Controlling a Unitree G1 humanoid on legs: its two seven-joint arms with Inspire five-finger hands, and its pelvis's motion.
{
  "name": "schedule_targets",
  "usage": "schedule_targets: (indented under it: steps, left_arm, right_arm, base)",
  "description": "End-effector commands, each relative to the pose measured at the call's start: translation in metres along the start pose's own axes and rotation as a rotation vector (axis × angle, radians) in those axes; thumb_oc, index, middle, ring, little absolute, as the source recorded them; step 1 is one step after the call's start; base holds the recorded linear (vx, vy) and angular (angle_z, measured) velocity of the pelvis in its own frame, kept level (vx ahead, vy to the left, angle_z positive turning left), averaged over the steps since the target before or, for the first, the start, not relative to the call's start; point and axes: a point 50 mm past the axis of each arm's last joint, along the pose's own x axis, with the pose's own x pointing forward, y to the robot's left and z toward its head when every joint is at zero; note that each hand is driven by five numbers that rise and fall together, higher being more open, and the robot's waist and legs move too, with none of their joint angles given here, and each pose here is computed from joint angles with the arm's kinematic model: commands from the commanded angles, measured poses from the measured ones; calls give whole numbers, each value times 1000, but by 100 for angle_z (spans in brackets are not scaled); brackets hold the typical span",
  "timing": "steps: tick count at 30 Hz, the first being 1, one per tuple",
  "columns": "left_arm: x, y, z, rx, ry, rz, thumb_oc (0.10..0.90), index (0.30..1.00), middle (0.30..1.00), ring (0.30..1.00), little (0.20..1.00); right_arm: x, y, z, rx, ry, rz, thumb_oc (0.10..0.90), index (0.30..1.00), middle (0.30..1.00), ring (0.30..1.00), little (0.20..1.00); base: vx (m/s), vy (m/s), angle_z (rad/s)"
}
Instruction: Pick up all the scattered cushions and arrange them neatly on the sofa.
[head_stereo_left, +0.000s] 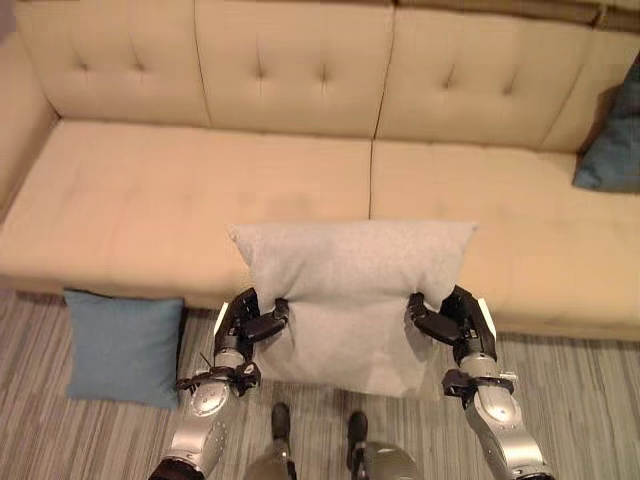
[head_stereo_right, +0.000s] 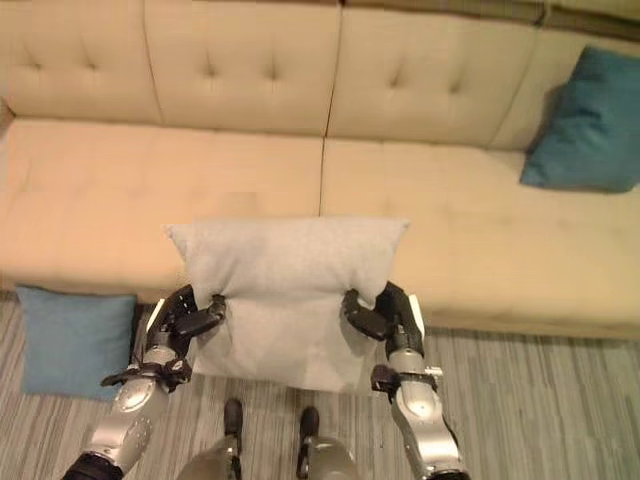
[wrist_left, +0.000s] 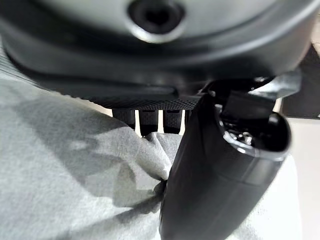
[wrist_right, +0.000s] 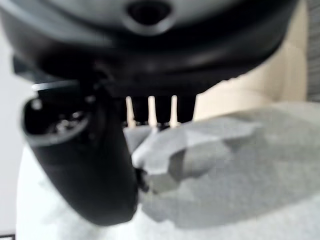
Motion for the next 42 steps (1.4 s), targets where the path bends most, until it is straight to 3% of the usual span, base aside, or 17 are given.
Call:
schedule_targets:
  steps: [1,11,27,34,42]
  left_arm:
    - [7,-40,23,-27,-150,-207,400,300,300,300,300]
    - [7,-46,18,19,-124,-220,400,300,300,300,300]
    - [5,-29,26,77,-149,-184,400,300,300,300,300]
    - [5,-31,25,58,-148,-186,400,300,300,300,300]
    - [7,-46,21,-5,-136,-219,400,300,300,300,300]
  right_arm:
    - [7,6,39,-65,-213,94,400,300,300,300,300]
    - [9,2,38,-46,-197,48,400,300,300,300,300]
    - [16,47,46,2,-226,196,400,300,300,300,300]
    - [16,45,46,-26,-222,211,400,300,300,300,300]
    - [11,21,40,-64,-199,141,400,300,300,300,300]
  base:
    - [81,-22,8]
    - [49,68,-4]
    - [108,136,-41]
    - [159,-86,-9]
    - [115,-169,39]
